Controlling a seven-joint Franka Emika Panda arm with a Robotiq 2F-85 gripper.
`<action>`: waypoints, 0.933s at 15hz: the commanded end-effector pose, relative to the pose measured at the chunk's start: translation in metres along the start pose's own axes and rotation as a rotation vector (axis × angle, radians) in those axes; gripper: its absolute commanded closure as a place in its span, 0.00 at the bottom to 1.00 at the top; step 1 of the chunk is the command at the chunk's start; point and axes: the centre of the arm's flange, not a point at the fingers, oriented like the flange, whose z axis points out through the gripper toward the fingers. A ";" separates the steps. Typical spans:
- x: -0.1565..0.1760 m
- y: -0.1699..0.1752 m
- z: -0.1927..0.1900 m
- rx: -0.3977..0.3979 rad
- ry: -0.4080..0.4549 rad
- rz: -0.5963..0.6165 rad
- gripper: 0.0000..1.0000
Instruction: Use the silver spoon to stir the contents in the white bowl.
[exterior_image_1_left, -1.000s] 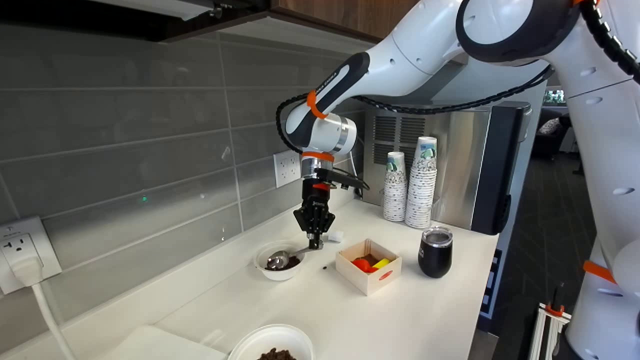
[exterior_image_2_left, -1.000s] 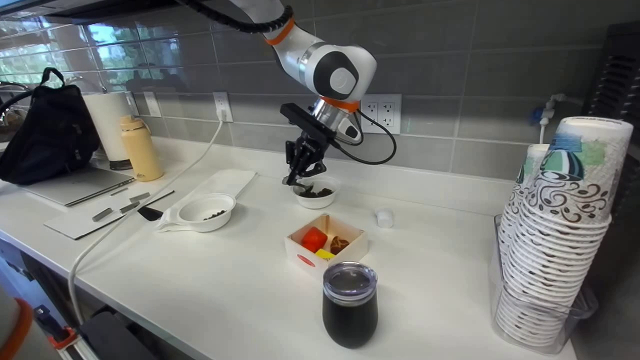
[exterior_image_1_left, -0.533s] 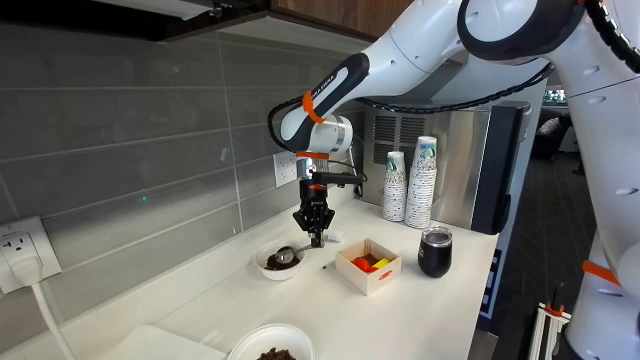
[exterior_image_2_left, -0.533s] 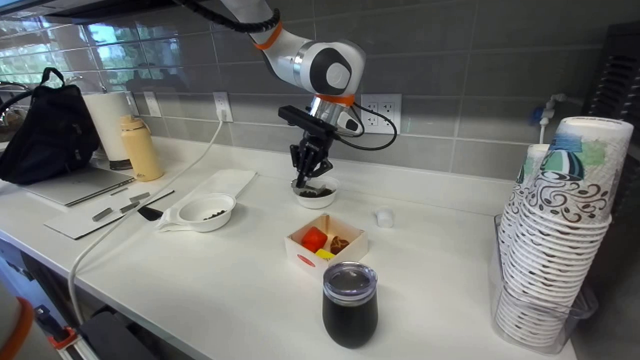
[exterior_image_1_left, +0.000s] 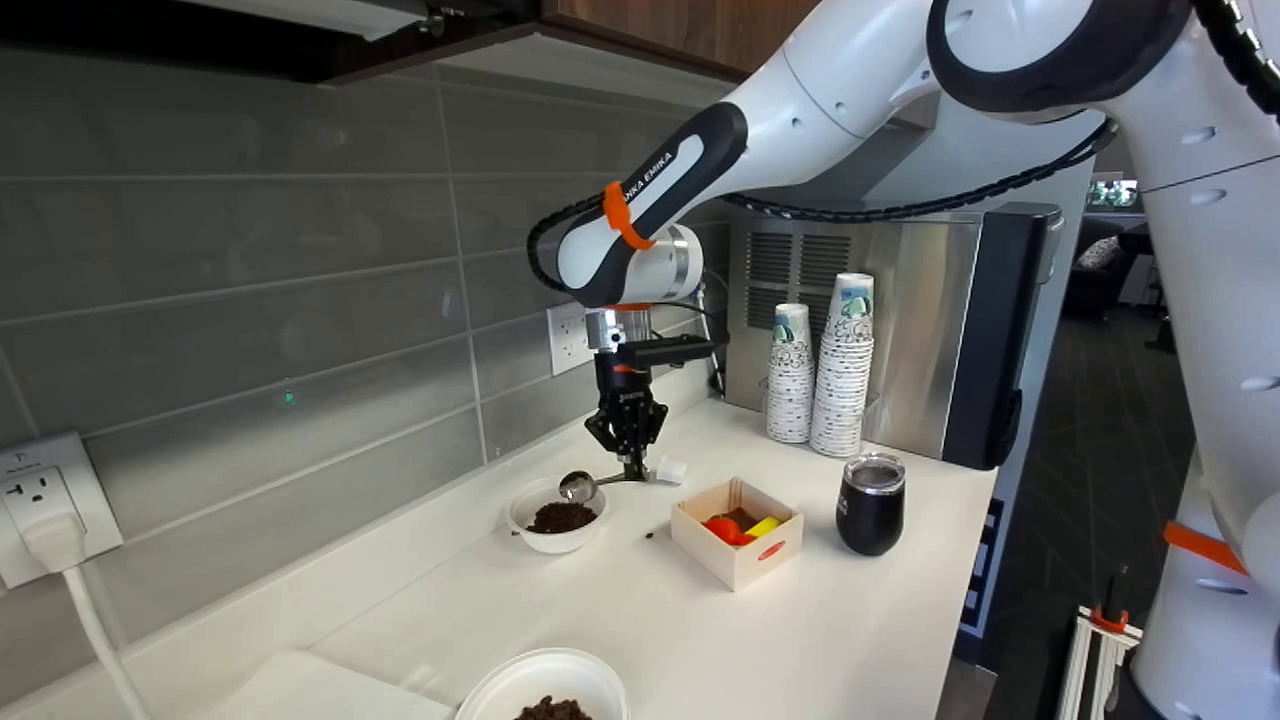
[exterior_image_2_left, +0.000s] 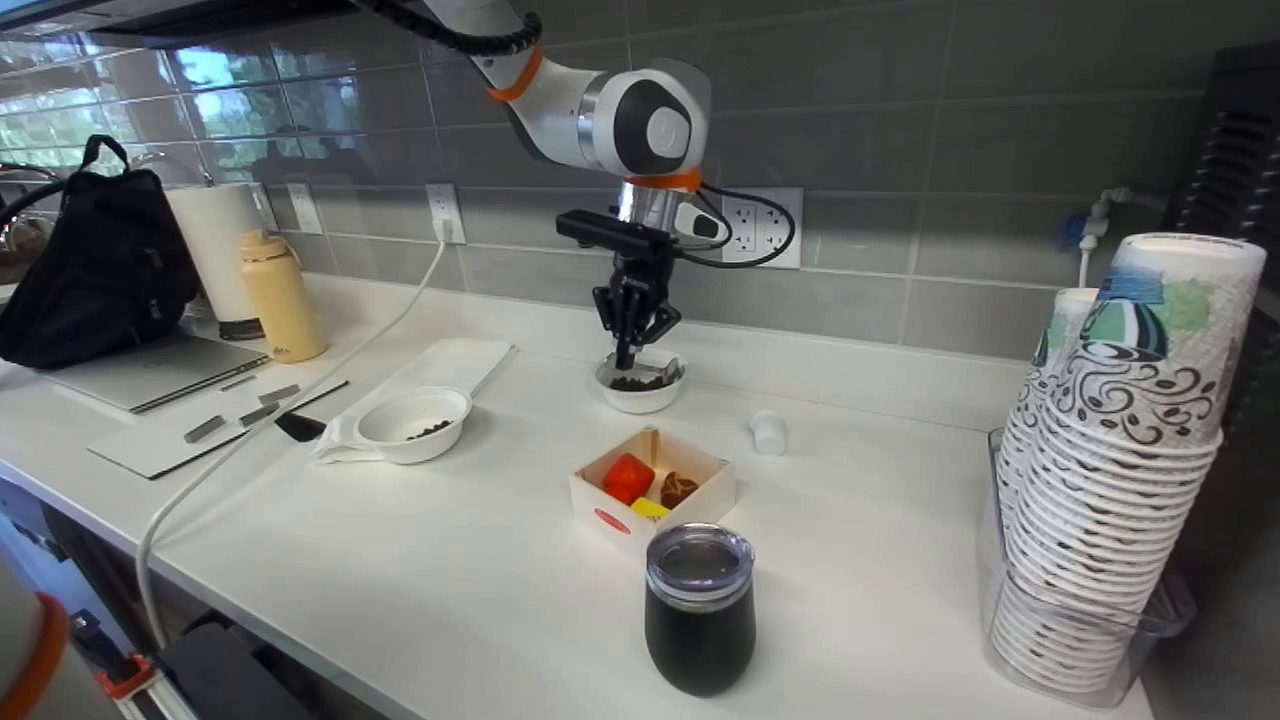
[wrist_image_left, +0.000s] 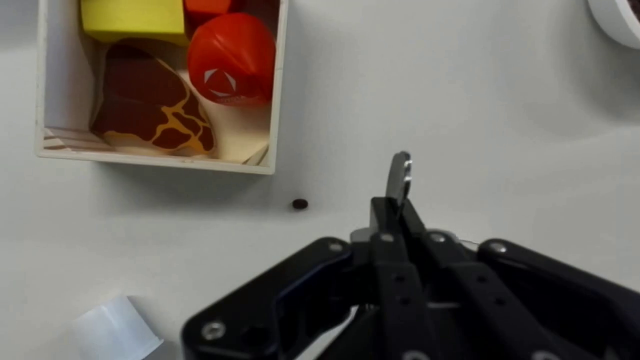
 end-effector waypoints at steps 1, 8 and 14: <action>-0.006 -0.013 0.008 -0.083 -0.016 -0.001 0.99; -0.010 -0.039 0.018 -0.074 -0.059 -0.075 0.99; -0.014 -0.048 0.020 0.028 -0.046 -0.142 0.99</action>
